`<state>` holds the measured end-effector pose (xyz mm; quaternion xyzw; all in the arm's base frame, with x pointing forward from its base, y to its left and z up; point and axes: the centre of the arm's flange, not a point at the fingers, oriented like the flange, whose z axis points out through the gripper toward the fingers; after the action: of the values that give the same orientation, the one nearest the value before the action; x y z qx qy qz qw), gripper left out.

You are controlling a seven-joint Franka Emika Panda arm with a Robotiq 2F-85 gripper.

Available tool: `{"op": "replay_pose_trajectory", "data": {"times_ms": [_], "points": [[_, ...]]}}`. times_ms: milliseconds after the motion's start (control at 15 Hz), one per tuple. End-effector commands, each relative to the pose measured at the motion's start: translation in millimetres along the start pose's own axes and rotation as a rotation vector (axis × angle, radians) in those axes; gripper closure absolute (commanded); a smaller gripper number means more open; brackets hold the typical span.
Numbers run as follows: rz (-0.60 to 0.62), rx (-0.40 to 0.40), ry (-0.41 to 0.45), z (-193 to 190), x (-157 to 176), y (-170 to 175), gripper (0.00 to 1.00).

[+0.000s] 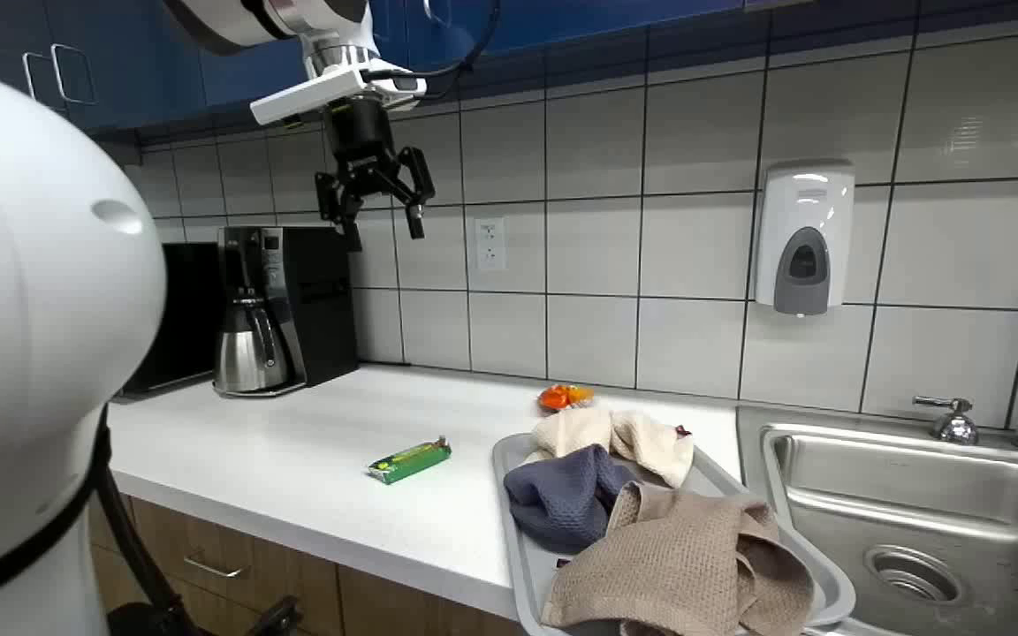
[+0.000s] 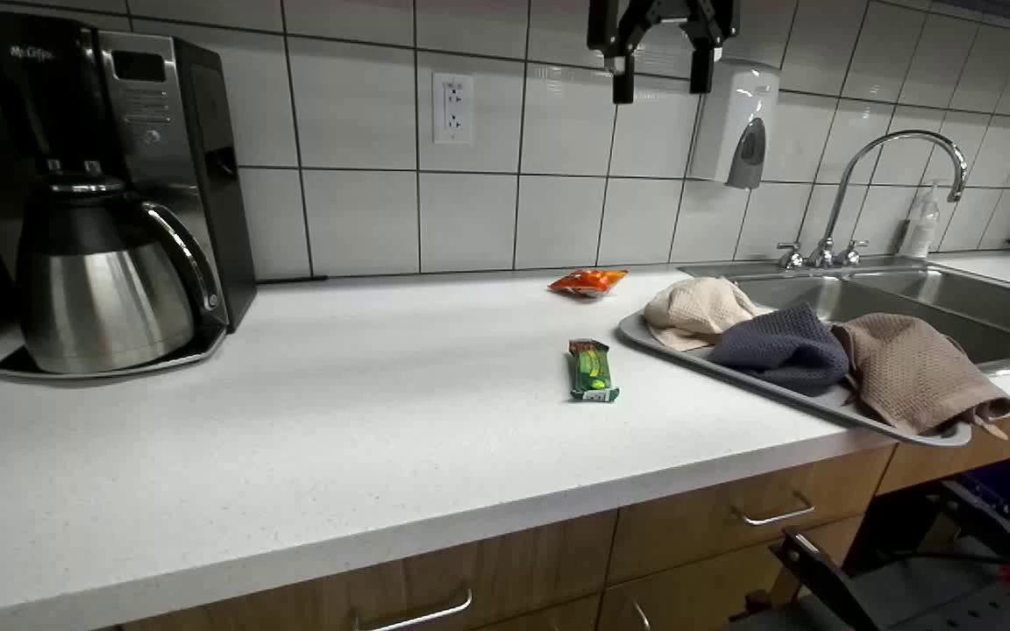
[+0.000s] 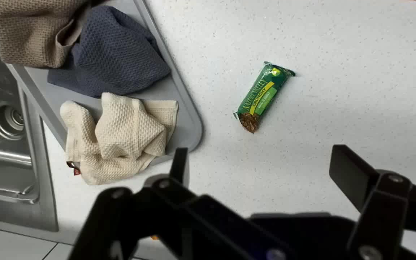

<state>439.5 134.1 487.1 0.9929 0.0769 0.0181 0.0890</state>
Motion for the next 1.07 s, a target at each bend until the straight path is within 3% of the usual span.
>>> {"op": "replay_pose_trajectory", "data": {"times_ms": [0, 467, 1000], "points": [[0.000, 0.000, 0.000, 0, 0, 0, 0.00], [0.000, 0.000, 0.000, 0, 0, 0, 0.00], [0.082, -0.084, 0.081, 14, -7, 1, 0.00]]}}
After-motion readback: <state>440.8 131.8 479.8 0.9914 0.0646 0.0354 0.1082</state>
